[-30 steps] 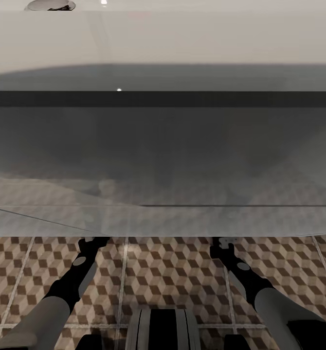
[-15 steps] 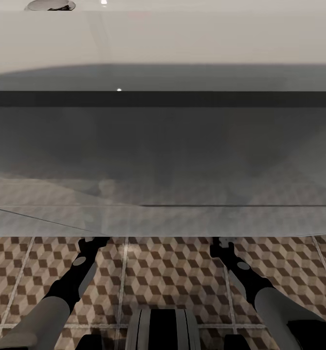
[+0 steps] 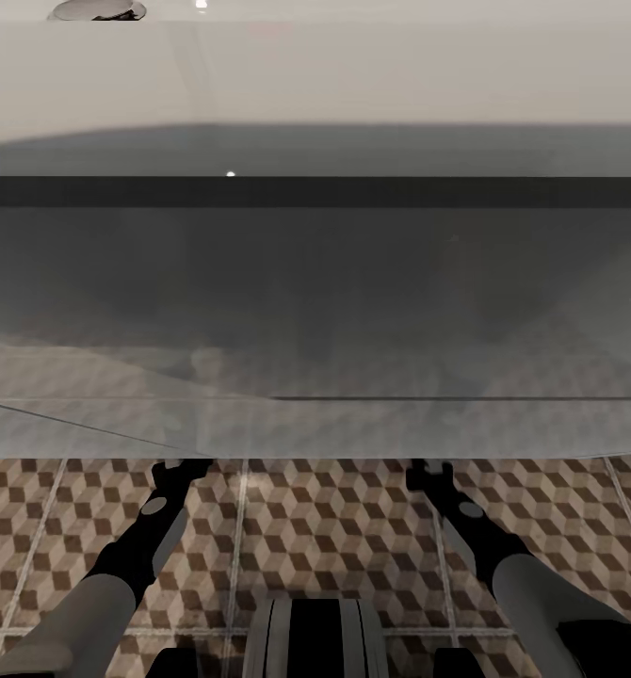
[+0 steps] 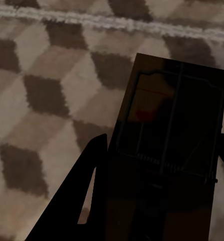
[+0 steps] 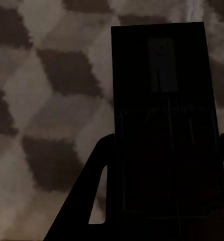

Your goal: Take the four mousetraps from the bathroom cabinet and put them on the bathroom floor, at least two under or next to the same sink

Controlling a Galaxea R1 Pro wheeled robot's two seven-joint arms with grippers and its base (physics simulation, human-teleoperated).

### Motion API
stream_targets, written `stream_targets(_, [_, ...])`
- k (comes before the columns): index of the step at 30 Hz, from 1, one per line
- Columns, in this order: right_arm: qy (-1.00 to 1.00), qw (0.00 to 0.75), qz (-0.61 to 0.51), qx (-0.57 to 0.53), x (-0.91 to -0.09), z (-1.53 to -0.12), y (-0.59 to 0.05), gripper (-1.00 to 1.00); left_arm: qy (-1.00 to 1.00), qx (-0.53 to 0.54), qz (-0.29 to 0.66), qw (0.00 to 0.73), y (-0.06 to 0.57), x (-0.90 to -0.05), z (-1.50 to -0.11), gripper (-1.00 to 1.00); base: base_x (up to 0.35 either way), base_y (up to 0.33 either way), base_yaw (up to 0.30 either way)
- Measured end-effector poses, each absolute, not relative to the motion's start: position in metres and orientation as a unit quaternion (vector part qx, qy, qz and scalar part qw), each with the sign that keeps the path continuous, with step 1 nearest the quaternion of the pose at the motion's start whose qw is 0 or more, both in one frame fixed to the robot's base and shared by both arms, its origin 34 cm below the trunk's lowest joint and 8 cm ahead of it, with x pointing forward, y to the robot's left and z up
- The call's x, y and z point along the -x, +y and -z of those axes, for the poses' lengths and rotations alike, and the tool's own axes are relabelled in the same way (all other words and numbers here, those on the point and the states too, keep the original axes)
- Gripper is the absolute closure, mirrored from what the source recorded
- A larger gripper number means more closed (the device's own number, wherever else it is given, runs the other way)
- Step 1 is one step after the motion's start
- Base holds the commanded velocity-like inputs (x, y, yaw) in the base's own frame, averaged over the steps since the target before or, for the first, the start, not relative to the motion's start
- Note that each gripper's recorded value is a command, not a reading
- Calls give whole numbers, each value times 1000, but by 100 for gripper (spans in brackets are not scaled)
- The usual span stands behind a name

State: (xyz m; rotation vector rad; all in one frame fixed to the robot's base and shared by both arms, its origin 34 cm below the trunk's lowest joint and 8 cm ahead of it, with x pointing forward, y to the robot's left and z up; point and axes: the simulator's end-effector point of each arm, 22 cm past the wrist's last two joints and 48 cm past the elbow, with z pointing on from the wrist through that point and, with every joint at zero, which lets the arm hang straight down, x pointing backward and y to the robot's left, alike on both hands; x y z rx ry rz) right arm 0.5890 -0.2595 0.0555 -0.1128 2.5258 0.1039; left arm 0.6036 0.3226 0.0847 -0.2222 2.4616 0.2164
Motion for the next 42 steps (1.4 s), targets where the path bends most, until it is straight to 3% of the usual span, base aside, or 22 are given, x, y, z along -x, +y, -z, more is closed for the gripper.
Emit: stream_targets(42, [946, 318, -43, 41, -598, -61, -256, 100, 939, 84, -81, 324, 321, -604, -85, 100, 0, 0, 0])
